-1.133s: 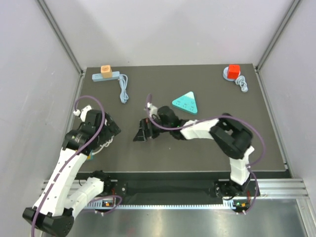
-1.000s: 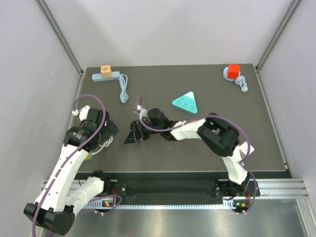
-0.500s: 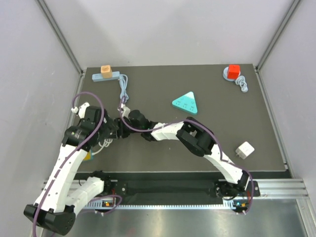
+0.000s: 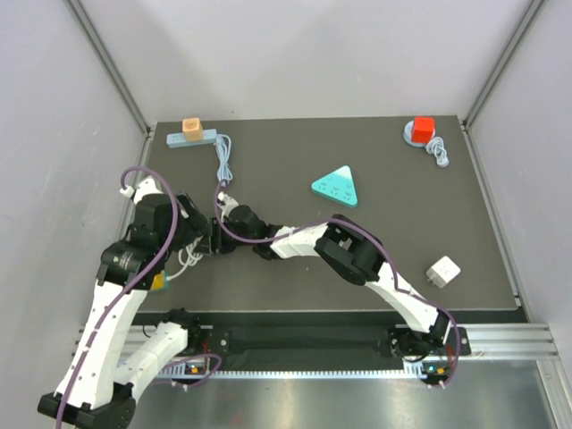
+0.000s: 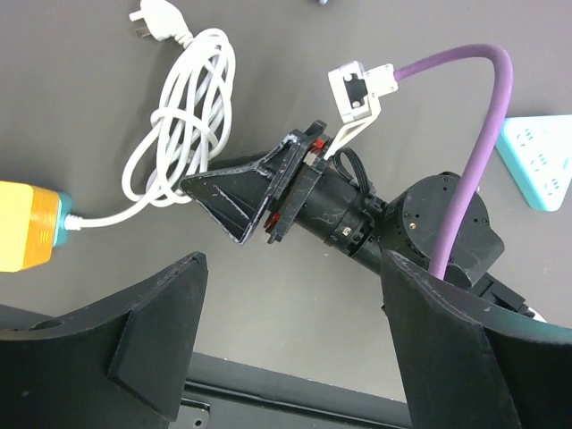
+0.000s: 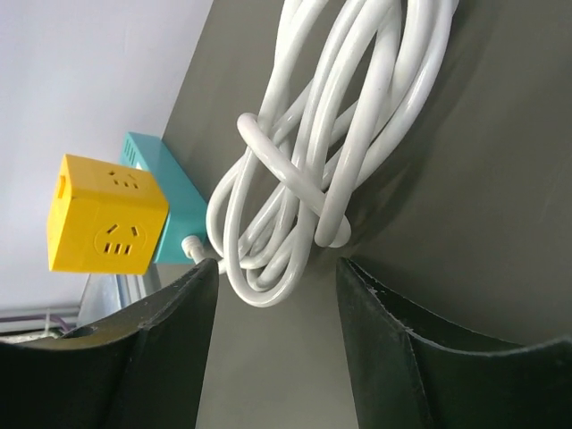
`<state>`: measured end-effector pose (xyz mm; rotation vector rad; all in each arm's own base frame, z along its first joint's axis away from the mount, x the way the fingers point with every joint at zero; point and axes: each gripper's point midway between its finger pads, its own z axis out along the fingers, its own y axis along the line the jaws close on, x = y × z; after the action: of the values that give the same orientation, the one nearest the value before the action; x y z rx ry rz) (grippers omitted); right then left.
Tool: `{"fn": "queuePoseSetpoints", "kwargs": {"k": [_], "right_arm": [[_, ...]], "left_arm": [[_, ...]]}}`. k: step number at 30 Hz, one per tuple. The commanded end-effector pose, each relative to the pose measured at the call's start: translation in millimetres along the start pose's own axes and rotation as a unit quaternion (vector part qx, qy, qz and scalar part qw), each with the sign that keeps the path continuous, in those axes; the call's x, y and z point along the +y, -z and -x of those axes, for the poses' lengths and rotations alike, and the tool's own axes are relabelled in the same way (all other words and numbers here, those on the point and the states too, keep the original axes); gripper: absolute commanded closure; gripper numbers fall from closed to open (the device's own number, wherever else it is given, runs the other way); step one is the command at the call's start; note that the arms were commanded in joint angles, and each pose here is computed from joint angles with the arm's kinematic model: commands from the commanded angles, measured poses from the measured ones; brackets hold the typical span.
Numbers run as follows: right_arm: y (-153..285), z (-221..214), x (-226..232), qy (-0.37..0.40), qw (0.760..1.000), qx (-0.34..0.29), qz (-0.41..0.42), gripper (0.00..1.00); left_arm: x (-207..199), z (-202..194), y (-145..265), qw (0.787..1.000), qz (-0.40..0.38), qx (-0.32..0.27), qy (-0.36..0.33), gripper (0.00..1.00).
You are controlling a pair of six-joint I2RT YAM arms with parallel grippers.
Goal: Pull the plug off the socket
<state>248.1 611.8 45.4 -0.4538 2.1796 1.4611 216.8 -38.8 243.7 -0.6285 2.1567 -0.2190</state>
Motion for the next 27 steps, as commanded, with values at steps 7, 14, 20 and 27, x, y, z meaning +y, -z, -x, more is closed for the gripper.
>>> {"fn": "queuePoseSetpoints", "kwargs": {"k": [7,14,20,27], "right_arm": [[-18.3,-9.2,-18.2,-0.007,0.999,-0.008,-0.047,0.62],[-19.4,7.4,-36.0,0.011,0.995,-0.040,-0.093,0.81],[1.0,41.5,-51.1,0.027,0.988,-0.075,-0.130,0.94],[39.2,72.0,-93.6,0.045,0.980,-0.074,-0.179,1.00]], "left_arm": [[-12.0,15.7,7.6,0.999,-0.034,-0.023,-0.035,0.23],[-12.9,22.6,20.4,0.997,-0.049,-0.040,-0.048,0.23],[-9.0,18.1,19.0,0.997,-0.043,-0.033,-0.052,0.23],[-5.8,5.5,8.5,0.998,-0.044,-0.024,-0.041,0.22]]}}
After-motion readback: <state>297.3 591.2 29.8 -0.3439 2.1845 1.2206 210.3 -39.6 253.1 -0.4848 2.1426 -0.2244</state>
